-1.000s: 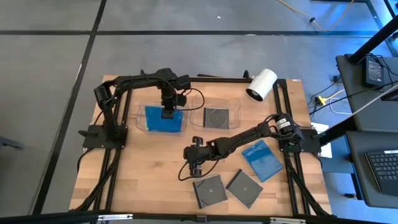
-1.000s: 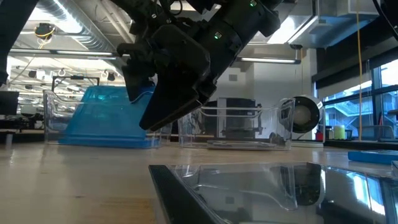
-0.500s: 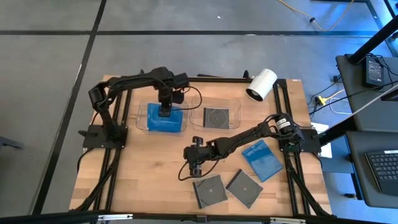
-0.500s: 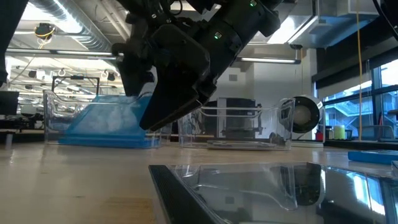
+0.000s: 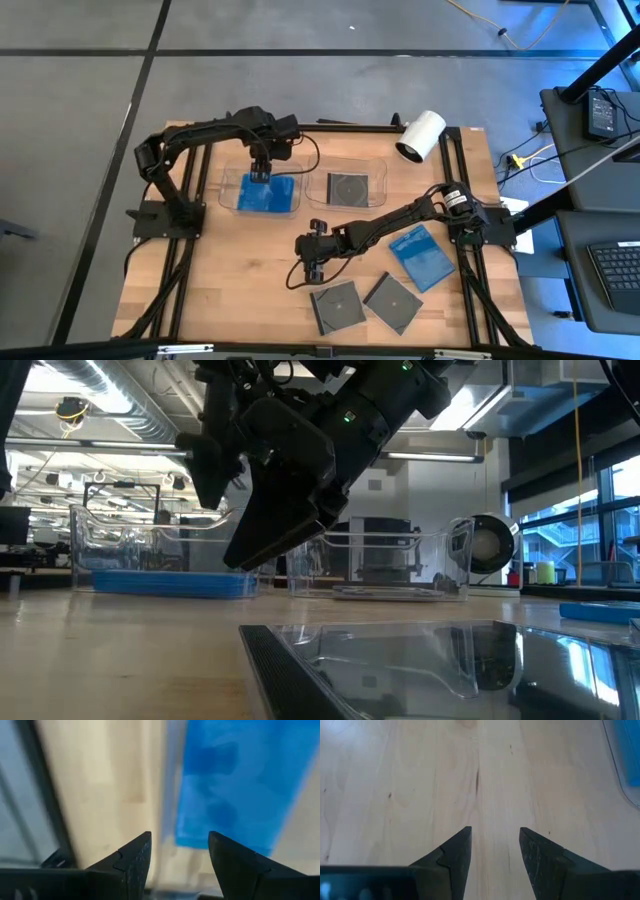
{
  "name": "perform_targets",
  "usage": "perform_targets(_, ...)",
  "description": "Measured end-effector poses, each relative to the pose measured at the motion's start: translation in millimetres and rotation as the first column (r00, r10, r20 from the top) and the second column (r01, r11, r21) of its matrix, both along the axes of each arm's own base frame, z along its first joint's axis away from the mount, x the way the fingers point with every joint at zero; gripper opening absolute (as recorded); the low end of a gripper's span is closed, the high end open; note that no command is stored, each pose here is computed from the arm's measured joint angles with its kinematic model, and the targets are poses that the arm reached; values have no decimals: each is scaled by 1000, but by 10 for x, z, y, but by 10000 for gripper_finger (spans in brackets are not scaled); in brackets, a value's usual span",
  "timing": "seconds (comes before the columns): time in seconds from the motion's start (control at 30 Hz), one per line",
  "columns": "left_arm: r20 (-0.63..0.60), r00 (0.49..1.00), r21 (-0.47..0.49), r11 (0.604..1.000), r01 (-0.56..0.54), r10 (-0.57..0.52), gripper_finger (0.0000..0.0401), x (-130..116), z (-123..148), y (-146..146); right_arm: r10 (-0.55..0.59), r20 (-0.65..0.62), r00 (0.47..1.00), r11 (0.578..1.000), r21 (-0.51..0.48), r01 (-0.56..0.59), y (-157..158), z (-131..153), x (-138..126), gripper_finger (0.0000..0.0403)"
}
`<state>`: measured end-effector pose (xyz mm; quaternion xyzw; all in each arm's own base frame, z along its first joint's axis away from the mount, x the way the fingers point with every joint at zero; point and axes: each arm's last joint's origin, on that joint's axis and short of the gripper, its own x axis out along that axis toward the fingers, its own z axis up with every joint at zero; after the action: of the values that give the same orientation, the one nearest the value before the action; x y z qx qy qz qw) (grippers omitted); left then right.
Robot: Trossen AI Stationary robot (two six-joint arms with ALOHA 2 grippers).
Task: Pick & place jewel cases by type
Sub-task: Put the left black CD case into the right transparent bin
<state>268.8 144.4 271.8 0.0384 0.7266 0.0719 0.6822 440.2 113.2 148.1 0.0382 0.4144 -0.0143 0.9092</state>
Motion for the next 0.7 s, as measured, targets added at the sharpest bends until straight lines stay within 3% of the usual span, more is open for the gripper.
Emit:
perform_targets(0.2, -13, 999, 190, 981, -44, 47, 196, -77, 190, 18, 0, 0, 1000, 1000, 0, 0, -2, 0, 0, 170)
perform_targets(0.43, 222, 966, 270, 944, -190, 131, 192, -280, 708, -85, 0, 0, 1000, 1000, 0, 0, -2, 0, 0, 170)
perform_targets(0.57, 441, 882, 289, 904, -314, 165, 194, -420, 999, -177, 0, -1, 1000, 1000, 0, 0, -2, 0, 0, 170)
perform_targets(0.7, 660, 741, 289, 868, -403, 124, 196, -534, 1319, -379, 2, -2, 1000, 1000, -3, -2, -2, -2, -1, 170)
